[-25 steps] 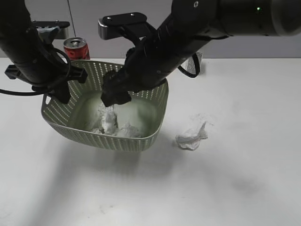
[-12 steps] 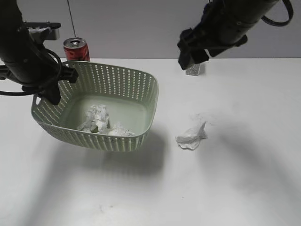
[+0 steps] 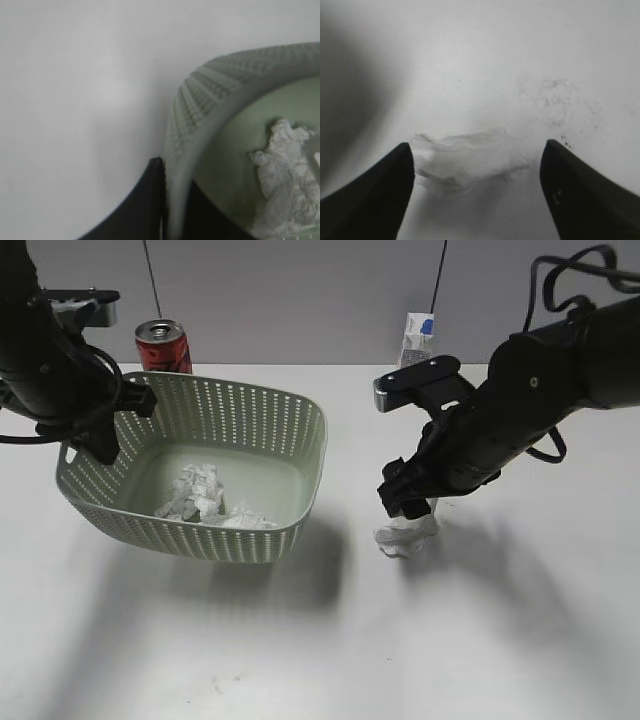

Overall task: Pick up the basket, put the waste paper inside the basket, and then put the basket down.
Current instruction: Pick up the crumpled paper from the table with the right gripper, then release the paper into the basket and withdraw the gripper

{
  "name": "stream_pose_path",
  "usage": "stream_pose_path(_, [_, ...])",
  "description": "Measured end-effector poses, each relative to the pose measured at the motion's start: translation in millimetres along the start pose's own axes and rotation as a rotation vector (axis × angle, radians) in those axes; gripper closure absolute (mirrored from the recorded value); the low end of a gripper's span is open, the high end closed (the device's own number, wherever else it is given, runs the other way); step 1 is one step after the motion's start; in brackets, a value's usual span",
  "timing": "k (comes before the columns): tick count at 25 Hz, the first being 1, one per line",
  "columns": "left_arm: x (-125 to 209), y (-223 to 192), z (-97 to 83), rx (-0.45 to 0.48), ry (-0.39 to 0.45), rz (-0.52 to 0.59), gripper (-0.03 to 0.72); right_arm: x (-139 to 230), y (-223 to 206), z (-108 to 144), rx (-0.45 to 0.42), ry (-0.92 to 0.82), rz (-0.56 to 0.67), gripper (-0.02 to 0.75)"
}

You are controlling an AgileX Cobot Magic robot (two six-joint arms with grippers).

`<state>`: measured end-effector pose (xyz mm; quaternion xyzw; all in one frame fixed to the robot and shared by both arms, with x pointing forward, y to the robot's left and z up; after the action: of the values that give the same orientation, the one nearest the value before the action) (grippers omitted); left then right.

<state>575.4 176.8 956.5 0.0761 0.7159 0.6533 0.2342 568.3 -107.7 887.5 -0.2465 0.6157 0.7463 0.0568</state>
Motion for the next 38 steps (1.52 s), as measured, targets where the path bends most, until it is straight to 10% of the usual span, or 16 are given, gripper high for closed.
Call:
stream_pose_path(9, [0.1,0.0,0.0,0.000,0.000,0.001,0.689,21.1,-36.9,-5.8,0.026,-0.011,0.102,0.192])
stream_pose_path(15, [0.0,0.0,-0.3,0.003,0.002,0.000,0.689,23.7,-33.4,-6.1,0.031,-0.013,0.129,0.638])
stream_pose_path(18, [-0.2,0.0,-0.5,0.004,0.003,-0.002,0.689,13.9,-14.9,-3.5,0.021,-0.010,0.087,0.731])
stream_pose_path(24, [-1.0,0.0,-2.4,0.018,0.015,-0.008,0.689,-42.9,78.4,19.1,-0.070,0.045,-0.233,0.741])
stream_pose_path(29, [-3.7,0.1,-5.3,0.041,0.035,-0.028,0.689,-62.2,140.8,86.9,-0.218,0.273,-0.490,0.743])
stream_pose_path(35, [-3.9,0.1,-5.6,0.043,0.038,-0.029,0.689,-50.4,122.8,147.3,-0.319,0.393,-0.572,0.731])
stream_pose_path(38, [-3.9,0.1,-5.3,0.043,0.038,-0.029,0.689,-42.2,85.5,149.3,-0.296,0.407,-0.495,0.601])
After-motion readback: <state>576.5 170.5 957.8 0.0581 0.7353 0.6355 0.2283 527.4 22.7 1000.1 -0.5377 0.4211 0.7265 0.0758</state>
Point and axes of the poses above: a point on each arm's last joint axis where the gripper is mounted, y pointing back along that axis away from the gripper, z along the wrist's bending axis when the last joint is at zero, x = y × z, the point moved 4 cm from there along -y, pointing out along that axis toward the gripper, and after that the axes turned 13 degrees about -y, right-handed, at the moved point
